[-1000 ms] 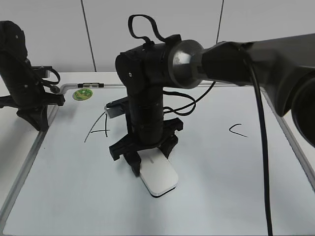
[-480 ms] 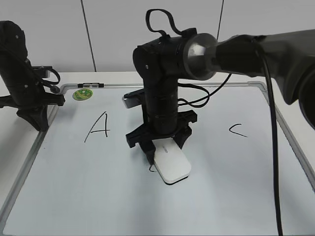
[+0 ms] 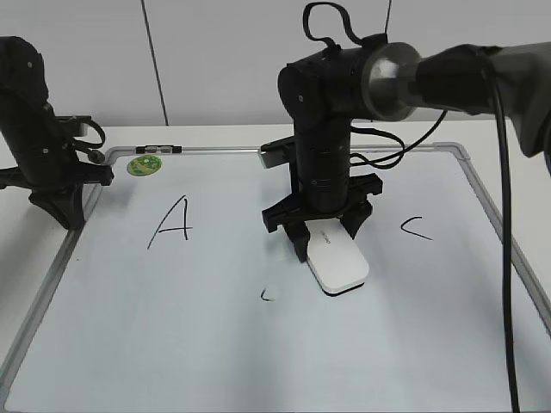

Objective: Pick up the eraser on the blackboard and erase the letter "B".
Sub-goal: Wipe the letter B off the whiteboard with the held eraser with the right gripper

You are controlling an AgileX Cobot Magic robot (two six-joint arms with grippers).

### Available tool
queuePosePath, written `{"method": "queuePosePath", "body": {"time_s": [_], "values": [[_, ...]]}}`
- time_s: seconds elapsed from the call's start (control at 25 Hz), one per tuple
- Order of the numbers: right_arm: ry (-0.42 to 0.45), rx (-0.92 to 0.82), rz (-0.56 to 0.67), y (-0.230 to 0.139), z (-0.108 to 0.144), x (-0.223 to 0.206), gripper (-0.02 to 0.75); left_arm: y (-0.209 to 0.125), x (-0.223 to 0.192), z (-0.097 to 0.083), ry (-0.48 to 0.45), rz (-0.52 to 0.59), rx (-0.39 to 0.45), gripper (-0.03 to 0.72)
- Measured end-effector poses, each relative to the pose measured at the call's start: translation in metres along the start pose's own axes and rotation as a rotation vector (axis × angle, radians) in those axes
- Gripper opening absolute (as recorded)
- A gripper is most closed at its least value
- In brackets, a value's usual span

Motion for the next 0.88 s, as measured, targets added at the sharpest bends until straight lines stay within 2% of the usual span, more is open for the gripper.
{"method": "queuePosePath", "body": {"time_s": [0.2,0.4,0.56,0.68,0.88], "values": [[0.000,0.013,-0.001,0.000,0.006,0.000,0.519,0.000,0.000,0.000,0.000,0.000,0.000,0.027],[0.008,0.099,-0.006,-0.005,0.048,0.003,0.519,0.000,0.000,0.000,0.000,0.000,0.000,0.022],[0.051,0.152,-0.003,-0.013,0.085,0.006,0.519,0.000,0.000,0.000,0.000,0.000,0.000,0.022],[0.071,0.180,0.000,-0.018,0.103,0.007,0.519,0.000,0.000,0.000,0.000,0.000,0.000,0.022],[0.047,0.195,-0.005,-0.018,0.102,0.007,0.519,0.000,0.000,0.000,0.000,0.000,0.000,0.022]]}}
Point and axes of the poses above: a point on each arm's last joint axis where the gripper is mounted, x pointing back along that axis away from the gripper, z along the wrist's bending axis when the last joint is at zero, y = z × x, the point moved 7 cm from there along -x, pointing out along that axis toward the gripper, and after that the axes turned 5 degrees about x, right-handed, at the moved point
